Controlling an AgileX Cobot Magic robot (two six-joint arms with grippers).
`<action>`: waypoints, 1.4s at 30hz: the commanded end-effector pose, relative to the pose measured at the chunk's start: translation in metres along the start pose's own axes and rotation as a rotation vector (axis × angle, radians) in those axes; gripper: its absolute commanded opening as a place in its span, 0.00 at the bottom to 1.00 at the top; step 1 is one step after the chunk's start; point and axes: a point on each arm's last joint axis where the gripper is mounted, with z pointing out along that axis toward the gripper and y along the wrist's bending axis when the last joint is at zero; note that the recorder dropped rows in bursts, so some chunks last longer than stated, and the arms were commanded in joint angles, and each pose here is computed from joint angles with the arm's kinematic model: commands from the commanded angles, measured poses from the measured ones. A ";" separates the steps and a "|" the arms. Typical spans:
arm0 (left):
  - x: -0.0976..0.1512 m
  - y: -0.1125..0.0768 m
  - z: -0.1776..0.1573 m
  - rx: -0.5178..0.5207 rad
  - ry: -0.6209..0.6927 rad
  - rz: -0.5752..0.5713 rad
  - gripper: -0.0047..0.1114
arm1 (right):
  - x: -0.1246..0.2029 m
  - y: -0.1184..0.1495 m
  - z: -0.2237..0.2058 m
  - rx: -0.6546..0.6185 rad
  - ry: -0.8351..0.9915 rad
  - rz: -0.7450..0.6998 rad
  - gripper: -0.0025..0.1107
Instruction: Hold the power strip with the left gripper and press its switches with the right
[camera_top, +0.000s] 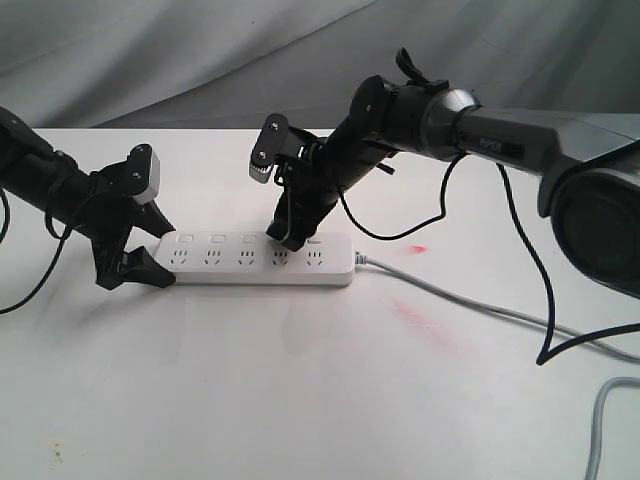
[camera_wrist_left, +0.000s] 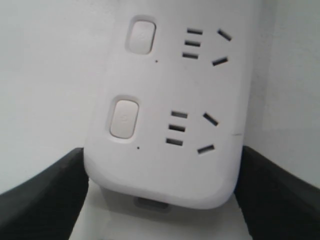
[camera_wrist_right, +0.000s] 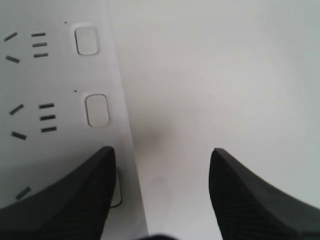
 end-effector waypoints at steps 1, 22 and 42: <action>-0.002 0.001 -0.001 -0.008 -0.004 0.006 0.53 | 0.027 0.002 0.016 -0.063 0.102 -0.021 0.49; -0.002 0.001 -0.001 -0.008 -0.004 0.006 0.53 | 0.013 -0.004 -0.001 -0.011 0.042 -0.006 0.49; -0.002 0.001 -0.001 -0.008 -0.004 0.006 0.53 | 0.012 -0.018 -0.049 -0.009 0.062 0.014 0.49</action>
